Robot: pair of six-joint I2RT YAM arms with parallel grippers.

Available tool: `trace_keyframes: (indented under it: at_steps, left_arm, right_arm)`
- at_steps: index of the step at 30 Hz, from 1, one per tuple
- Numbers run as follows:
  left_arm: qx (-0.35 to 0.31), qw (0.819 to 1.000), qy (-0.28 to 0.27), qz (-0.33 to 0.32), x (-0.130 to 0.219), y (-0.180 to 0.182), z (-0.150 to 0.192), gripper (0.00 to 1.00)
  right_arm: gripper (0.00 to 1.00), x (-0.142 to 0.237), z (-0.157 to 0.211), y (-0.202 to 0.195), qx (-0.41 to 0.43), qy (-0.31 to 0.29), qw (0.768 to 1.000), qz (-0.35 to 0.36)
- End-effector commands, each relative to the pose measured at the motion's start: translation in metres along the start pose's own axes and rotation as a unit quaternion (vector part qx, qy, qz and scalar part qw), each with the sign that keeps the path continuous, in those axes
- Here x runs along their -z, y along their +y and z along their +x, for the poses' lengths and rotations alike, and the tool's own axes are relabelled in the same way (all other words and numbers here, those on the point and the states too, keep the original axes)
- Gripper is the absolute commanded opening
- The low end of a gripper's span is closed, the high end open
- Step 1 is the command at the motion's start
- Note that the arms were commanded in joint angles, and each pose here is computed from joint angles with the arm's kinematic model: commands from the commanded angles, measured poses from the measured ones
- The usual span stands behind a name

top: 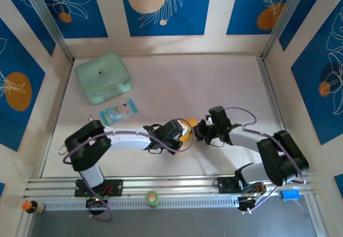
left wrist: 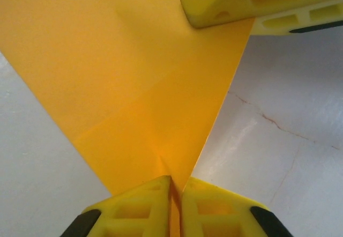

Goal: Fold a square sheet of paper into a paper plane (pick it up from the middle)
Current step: Fold the wing for the fifth time at the center of the table.

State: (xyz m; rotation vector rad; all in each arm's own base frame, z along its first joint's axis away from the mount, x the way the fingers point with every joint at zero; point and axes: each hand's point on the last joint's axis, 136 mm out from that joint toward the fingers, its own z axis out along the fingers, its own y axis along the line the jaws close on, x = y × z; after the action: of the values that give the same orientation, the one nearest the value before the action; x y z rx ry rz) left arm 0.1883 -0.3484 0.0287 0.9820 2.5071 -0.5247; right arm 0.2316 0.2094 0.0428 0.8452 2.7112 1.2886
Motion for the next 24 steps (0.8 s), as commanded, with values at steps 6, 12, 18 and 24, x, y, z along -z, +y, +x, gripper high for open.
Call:
trace_keyframes:
  at_steps: [6,12,18,24]
  left_arm:
    - [-0.006,1.000,0.011,-0.008,-0.0032,-0.0001,0.0006,0.13]
    - [-0.008,1.000,0.006,-0.003,-0.0013,-0.0030,-0.0037,0.18]
    - [-0.010,1.000,0.003,0.002,-0.0016,-0.0056,-0.0048,0.18]
    - [-0.010,1.000,0.005,0.001,-0.0029,-0.0053,-0.0036,0.17]
  right_arm:
    - [0.01,0.0004,0.0090,-0.0020,-0.001,0.017,1.000,0.000]
    - [0.01,-0.0009,0.0099,-0.0082,-0.004,0.016,1.000,0.009]
    - [0.01,-0.0009,0.0094,-0.0077,-0.004,0.015,1.000,0.008]
    - [0.01,-0.0017,0.0094,-0.0091,-0.006,0.016,1.000,0.011]
